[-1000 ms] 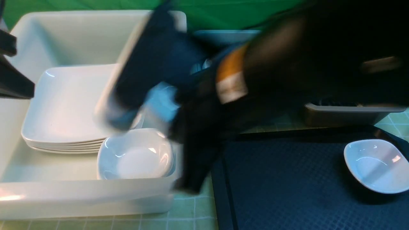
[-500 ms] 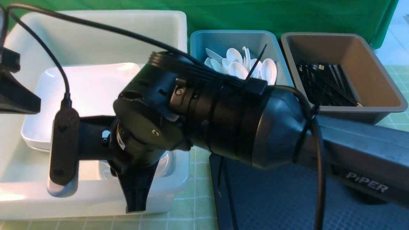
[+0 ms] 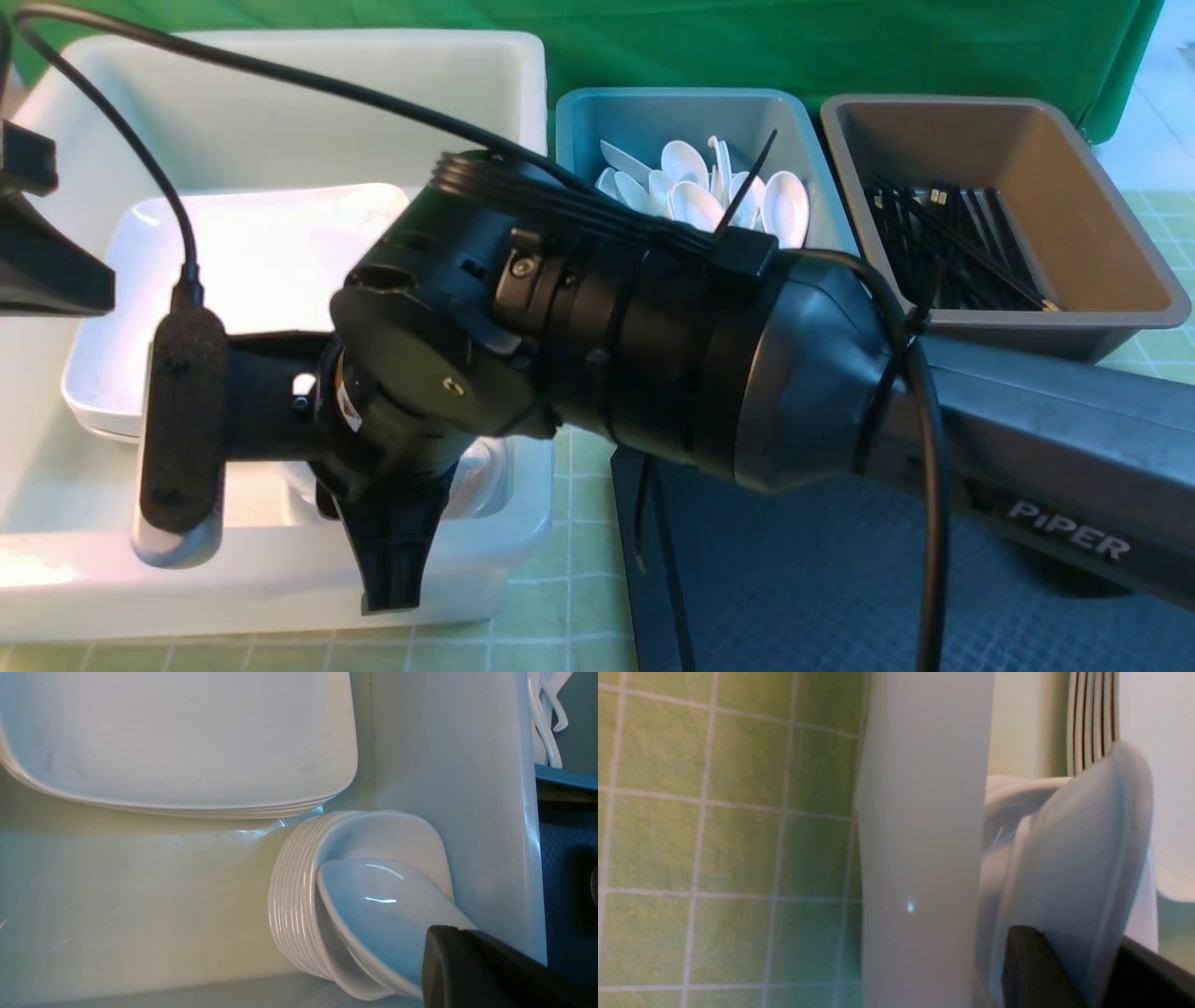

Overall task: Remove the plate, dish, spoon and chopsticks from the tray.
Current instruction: Use the right arm to put the small plate into the large storage box on the left

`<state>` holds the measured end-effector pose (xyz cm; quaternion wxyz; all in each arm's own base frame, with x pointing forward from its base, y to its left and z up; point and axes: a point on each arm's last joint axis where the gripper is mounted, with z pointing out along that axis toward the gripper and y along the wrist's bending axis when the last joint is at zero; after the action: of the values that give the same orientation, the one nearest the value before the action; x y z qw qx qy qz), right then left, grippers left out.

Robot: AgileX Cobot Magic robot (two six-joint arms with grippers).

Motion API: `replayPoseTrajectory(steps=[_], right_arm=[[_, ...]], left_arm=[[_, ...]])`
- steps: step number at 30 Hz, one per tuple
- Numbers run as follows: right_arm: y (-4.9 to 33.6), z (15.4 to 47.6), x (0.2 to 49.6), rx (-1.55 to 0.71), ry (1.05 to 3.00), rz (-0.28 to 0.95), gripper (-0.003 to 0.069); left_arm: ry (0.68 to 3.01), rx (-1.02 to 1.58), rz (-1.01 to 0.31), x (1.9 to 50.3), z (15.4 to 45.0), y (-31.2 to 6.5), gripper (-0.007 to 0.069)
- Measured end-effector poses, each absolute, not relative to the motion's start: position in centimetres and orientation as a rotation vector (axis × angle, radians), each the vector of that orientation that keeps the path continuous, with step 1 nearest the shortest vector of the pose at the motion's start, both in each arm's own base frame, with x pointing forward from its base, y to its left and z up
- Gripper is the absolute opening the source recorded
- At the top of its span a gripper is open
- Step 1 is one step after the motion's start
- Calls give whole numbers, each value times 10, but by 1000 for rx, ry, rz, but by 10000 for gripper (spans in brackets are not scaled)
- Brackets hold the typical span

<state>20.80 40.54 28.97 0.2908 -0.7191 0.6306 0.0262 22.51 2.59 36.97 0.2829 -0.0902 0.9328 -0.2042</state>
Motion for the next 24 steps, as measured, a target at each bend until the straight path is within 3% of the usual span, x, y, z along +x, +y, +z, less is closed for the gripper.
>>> replayPoseTrajectory(steps=[5, 19, 24], right_arm=[[403, 288, 207, -1915, 1732, 68, 266], [390, 314, 202, -1853, 1761, 87, 291], [389, 316, 201, -1853, 1765, 88, 375]], left_arm=[[2495, -246, -546, 225, 370, 26, -12], [2494, -249, -548, 225, 370, 26, -12], [2494, -249, -548, 225, 370, 26, -12]])
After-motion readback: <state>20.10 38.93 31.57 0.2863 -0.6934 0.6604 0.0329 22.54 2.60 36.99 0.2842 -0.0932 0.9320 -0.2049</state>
